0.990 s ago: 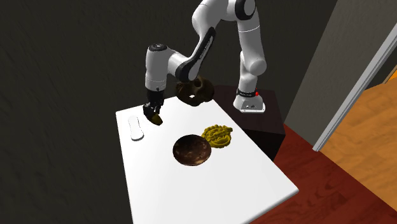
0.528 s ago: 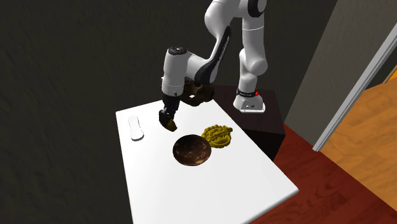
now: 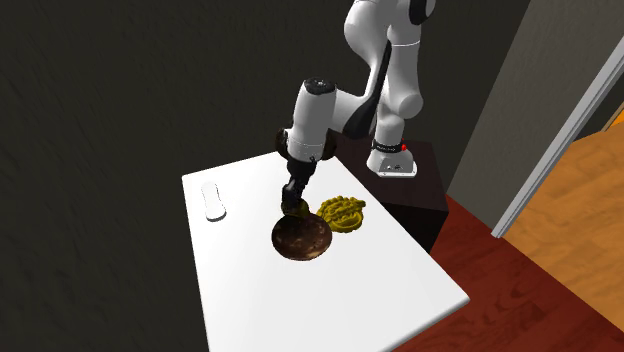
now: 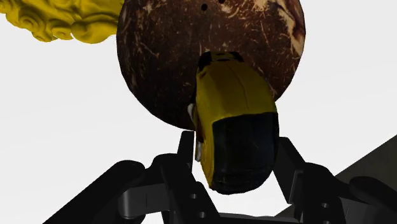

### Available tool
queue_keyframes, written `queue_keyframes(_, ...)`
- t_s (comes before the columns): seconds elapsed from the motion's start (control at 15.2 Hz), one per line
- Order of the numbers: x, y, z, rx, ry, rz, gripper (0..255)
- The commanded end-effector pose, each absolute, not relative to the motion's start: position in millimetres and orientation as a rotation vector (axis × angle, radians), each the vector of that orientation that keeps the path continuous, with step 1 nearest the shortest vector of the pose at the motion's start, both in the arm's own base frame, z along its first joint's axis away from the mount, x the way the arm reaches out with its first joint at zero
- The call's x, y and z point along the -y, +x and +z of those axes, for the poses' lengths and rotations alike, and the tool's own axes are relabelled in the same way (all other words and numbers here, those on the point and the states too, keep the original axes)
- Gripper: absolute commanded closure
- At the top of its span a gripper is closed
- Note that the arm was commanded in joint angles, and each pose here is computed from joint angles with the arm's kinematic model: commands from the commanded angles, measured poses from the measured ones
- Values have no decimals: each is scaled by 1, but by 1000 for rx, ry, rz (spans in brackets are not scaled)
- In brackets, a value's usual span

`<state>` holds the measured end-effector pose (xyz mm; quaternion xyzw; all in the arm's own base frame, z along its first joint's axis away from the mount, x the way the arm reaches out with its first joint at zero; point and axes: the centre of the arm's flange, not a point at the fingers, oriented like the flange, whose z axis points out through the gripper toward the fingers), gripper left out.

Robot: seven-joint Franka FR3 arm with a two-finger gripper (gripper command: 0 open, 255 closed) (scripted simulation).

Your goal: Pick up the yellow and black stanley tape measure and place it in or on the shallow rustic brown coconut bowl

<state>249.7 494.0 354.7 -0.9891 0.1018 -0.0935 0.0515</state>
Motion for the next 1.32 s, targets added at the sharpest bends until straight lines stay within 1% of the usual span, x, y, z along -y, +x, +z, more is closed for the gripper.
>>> queue_keyframes(0.0, -503, 224, 357, -312, -3009, -285, 255)
queue_keyframes(1.12, -505, 218, 273, -312, -3009, -285, 255)
queue_keyframes(1.25, -505, 218, 273, -312, -3009, -285, 255)
